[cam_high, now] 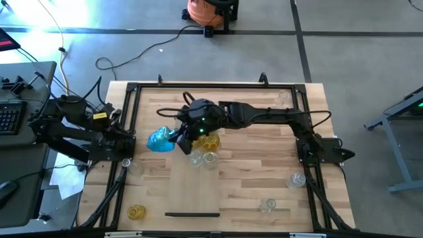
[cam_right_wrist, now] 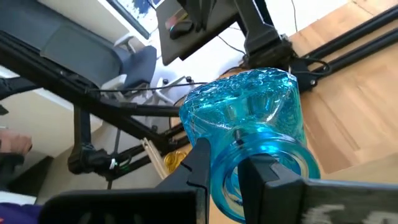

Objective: Sort vases onto shelf
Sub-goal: Put the blue vase on the shelf to align with the other blue vases

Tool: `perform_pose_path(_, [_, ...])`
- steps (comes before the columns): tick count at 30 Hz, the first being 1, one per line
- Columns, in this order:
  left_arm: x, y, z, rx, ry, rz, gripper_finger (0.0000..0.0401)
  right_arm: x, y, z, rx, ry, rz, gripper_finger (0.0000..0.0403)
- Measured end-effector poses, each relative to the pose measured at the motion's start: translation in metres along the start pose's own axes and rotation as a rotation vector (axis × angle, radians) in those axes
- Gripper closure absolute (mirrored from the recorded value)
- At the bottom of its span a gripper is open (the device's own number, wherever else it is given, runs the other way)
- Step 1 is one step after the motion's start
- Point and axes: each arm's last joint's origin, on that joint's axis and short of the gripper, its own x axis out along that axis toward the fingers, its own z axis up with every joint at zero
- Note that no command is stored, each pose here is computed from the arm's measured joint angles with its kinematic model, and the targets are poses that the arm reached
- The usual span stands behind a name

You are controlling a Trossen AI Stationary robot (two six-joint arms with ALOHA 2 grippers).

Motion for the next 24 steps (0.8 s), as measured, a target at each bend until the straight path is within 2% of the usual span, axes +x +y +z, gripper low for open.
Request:
perform_pose_path(6, [0.017, -0.003, 0.007, -0.002, 0.079, -0.029, 0.0401, 0.000, 0.001, -0.001, 0.000, 0.010, 0.006, 0.0381])
perform_pose_path(14, [0.051, -0.003, 0.017, 0.094, 0.193, 0.004, 0.0401, -0.001, -0.004, 0.001, -0.013, 0.004, -0.021, 0.0381])
perform_pose_path(24, [0.064, -0.002, 0.028, 0.182, 0.096, 0.106, 0.0401, -0.009, -0.021, 0.010, -0.057, 0.025, -0.071, 0.0381])
